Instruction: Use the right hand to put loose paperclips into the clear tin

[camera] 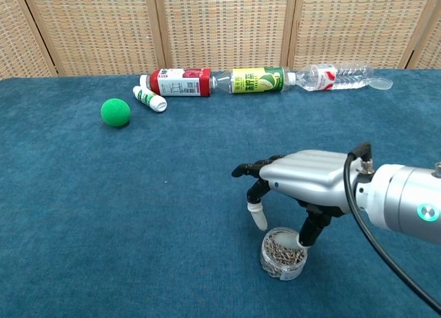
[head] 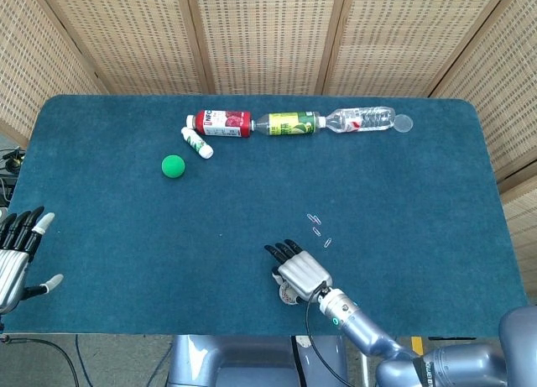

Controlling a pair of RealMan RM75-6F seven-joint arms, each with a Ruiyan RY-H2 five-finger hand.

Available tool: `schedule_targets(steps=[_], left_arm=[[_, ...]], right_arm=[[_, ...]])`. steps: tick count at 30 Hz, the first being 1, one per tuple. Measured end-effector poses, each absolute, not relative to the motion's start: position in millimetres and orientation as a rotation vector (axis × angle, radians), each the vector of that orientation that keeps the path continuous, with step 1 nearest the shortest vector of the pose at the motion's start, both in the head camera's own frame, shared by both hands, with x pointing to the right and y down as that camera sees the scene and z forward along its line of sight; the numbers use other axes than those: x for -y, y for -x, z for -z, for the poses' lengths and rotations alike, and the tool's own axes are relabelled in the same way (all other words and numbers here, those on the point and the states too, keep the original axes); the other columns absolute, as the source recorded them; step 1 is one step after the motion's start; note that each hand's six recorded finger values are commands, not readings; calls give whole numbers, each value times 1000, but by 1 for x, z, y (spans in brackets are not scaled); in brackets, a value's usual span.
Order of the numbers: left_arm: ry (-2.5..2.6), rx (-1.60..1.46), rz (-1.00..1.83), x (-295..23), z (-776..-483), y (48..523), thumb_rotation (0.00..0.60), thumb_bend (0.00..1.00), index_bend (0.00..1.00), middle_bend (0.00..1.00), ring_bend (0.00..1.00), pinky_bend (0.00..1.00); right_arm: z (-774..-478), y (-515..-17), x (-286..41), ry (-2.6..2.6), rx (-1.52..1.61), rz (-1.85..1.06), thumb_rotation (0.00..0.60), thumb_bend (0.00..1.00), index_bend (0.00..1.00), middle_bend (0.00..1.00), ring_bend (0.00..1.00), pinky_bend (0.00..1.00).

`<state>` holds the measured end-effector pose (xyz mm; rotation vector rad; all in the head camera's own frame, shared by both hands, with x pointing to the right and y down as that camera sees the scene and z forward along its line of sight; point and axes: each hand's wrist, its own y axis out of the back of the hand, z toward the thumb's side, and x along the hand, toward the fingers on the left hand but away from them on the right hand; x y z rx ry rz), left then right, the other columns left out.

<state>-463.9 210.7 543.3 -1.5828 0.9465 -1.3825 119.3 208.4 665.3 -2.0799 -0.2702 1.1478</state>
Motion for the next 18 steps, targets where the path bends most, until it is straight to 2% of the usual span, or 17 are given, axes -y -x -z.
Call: schedule_targets(steps=[9,18], left_arm=[[1581,-948,1388,-210,-544,465,600,0,0,0,0,0],[1578,-940,1397,-211,-547,464,600,0,0,0,0,0]], right_arm=[[-656,-143,-165,2026,450,-1196,600,351,468,0,0,0],[-680,-192,-139,1932,556,-1365,600,351,468,0,0,0]])
